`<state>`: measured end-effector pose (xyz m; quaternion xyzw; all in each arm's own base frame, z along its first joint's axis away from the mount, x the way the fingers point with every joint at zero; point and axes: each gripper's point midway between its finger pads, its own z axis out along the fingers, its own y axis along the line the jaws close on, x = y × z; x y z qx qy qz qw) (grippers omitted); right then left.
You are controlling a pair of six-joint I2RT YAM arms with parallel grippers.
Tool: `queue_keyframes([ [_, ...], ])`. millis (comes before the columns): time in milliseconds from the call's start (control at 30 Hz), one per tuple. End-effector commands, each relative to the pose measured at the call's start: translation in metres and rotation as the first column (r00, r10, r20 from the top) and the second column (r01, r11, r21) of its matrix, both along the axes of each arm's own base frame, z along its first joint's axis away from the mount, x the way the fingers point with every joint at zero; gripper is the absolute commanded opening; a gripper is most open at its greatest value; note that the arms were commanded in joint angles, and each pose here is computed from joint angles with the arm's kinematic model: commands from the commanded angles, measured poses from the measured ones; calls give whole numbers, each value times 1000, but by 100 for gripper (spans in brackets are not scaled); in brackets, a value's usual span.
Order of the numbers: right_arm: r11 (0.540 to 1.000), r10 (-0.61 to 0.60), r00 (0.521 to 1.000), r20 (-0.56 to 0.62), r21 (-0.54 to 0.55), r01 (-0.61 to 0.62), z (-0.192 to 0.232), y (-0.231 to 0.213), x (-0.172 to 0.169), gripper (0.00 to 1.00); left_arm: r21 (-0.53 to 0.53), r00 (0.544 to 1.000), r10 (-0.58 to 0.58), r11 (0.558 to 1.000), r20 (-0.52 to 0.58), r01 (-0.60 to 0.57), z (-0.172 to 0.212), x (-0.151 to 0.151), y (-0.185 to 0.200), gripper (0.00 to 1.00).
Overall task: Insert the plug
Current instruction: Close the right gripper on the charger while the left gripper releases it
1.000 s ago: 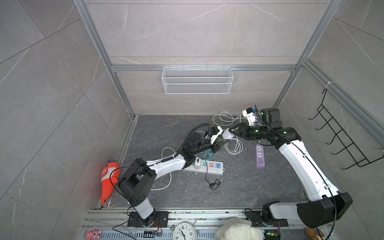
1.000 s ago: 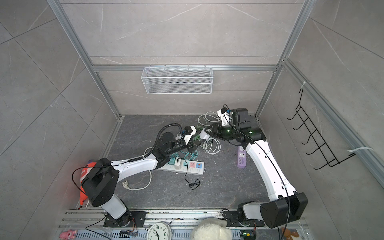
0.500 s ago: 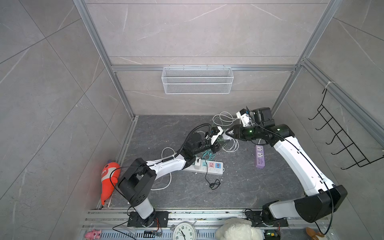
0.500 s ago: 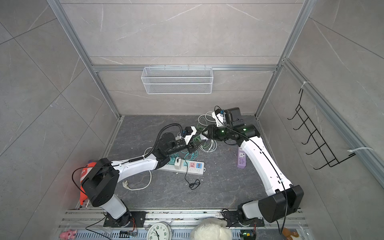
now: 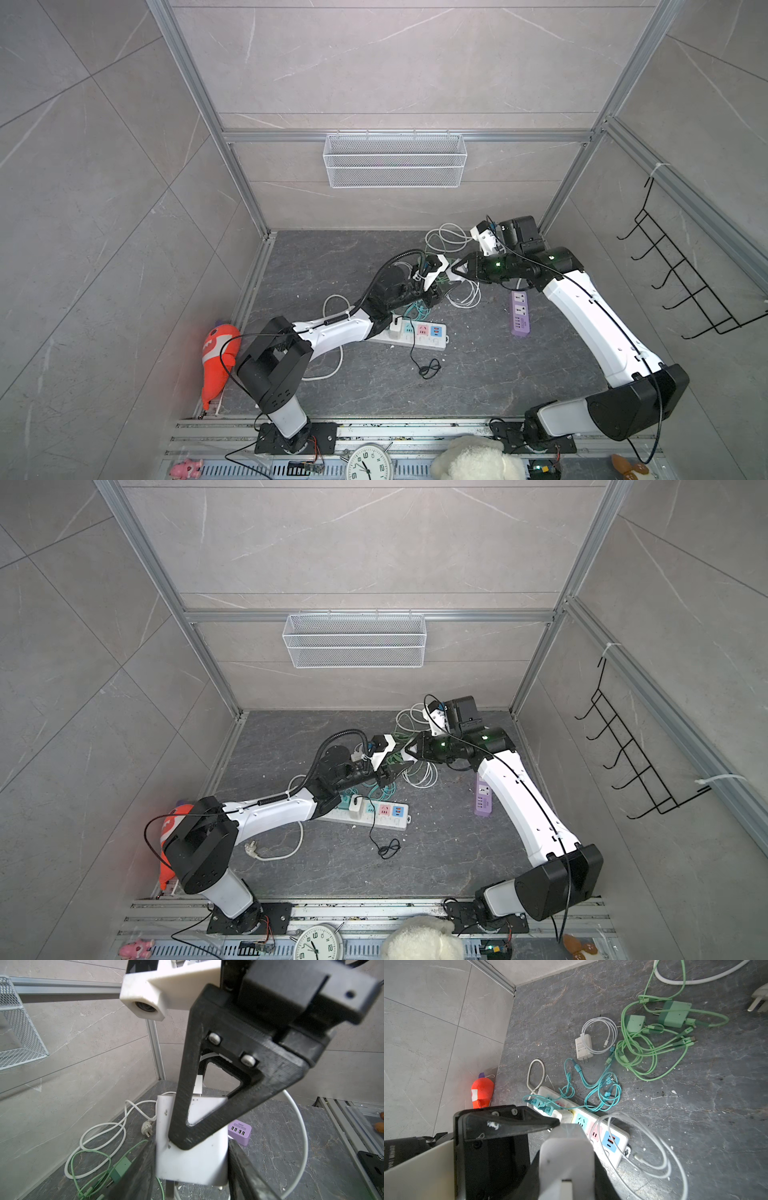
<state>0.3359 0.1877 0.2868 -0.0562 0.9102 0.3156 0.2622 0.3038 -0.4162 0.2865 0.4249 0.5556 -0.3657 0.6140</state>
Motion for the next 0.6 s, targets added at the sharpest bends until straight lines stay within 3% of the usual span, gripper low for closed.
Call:
queue_keyframes([
  [0, 1000, 16, 1000, 22, -15, -16, 8, 0, -2, 7, -79, 993, 59, 996, 105, -50, 48, 0, 11, 56],
  [200, 1000, 1, 1000, 28, -24, -1, 9, -5, 0, 3, -36, 983, 111, 994, 145, -107, 56, -4, 27, 72],
  [333, 1000, 4, 1000, 21, -5, -4, 11, -7, 2, 2, 25, 966, 190, 980, 177, -197, 61, -5, 50, 75],
  [433, 998, 55, 998, -10, 31, -55, 11, -2, -5, 2, 64, 921, 340, 932, 193, -357, 65, 6, 82, 77],
  [567, 997, 63, 997, -44, -43, -65, -3, -12, -15, 2, 125, 829, 527, 824, 186, -552, 62, 20, 126, 79],
])
